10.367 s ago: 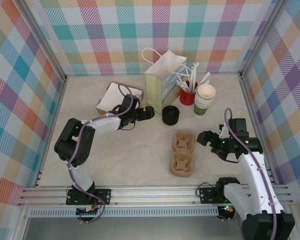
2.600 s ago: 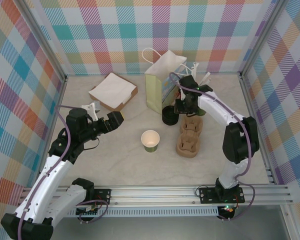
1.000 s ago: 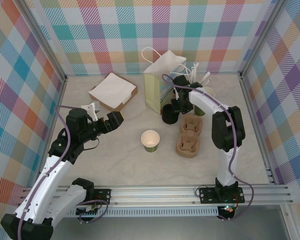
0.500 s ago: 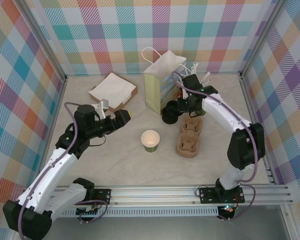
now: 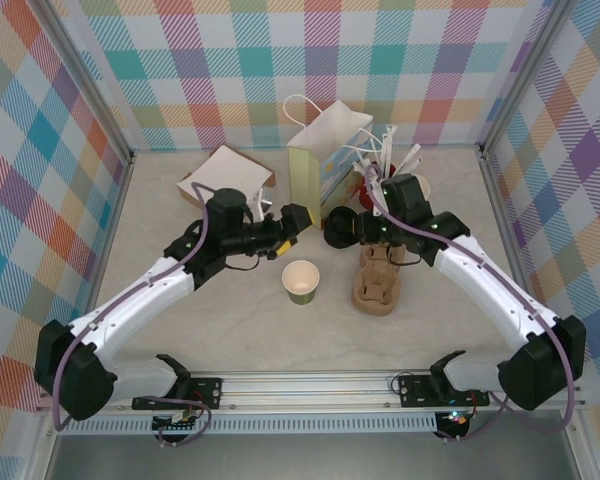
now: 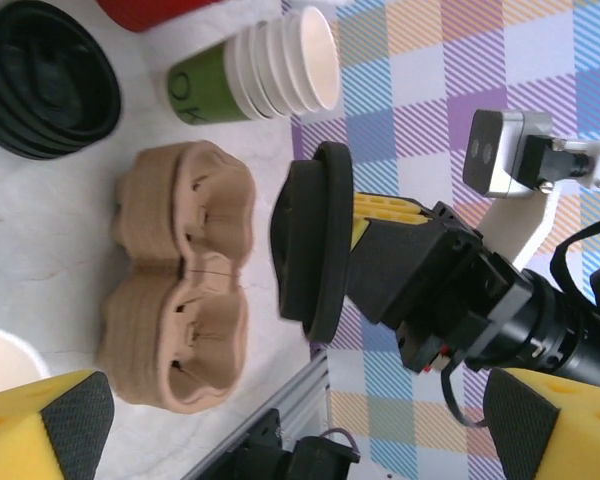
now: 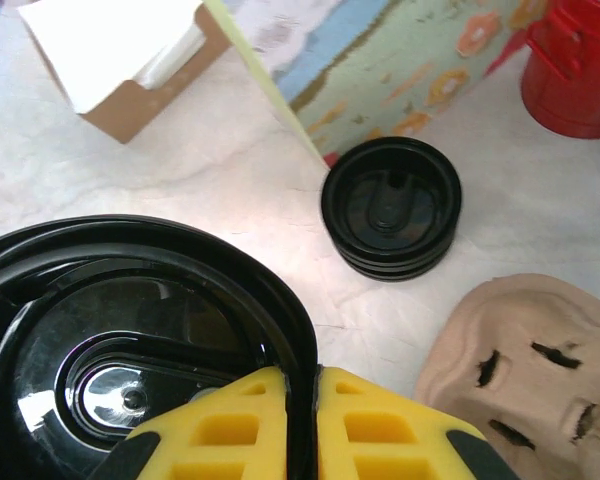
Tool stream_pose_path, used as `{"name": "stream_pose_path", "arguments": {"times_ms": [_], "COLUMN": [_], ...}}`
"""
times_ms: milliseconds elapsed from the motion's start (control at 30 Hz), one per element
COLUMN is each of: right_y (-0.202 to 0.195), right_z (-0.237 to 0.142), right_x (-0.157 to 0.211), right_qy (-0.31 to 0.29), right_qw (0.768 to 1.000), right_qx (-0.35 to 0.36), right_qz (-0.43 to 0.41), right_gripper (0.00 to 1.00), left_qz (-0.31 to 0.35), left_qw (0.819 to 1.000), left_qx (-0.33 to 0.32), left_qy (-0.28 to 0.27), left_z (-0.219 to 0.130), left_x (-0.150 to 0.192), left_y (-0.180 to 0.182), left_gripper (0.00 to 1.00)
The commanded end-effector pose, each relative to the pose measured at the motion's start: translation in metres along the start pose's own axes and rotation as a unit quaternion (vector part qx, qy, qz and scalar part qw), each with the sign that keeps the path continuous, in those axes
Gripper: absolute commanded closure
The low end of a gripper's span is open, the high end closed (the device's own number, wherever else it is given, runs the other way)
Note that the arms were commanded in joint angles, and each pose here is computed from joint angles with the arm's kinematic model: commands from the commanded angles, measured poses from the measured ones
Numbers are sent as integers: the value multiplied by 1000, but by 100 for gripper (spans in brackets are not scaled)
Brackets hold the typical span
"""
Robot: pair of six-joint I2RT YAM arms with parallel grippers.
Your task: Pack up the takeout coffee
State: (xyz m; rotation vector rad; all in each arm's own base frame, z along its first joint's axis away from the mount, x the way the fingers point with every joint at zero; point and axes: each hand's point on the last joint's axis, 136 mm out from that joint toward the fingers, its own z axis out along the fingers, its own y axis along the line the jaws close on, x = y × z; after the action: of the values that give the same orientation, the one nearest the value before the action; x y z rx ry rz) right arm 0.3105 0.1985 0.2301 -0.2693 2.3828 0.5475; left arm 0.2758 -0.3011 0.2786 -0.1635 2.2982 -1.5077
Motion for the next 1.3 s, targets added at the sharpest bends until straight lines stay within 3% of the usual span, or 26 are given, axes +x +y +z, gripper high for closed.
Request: {"name": "stream_pose_path", "arguments": {"times_ms": [0,233,833,1267], "right_y": [18,30,42,49], "right_z": [-7,-11,-7,-9], "right_x": [-7,-2,1,6], "right_qy": [-29,-26,-13,20], "right_qw": [999,999,998,997], "right_qx": [-32,-43,-59,-71], "right_qz": [-1,-9,-8,11], "right_gripper": [87,87,87,82], "left_qz": [15,36,83,141], "left_qw": [1000,999,992,981], "left_qx": [26,-2,-79,-128], "left_qy": [9,22,51,30], "left_z": [11,29,41,31], "left_x": [2,6,16,14], "left_y": [-25,-22,-2,4], "left_gripper": [5,14,50,84]}}
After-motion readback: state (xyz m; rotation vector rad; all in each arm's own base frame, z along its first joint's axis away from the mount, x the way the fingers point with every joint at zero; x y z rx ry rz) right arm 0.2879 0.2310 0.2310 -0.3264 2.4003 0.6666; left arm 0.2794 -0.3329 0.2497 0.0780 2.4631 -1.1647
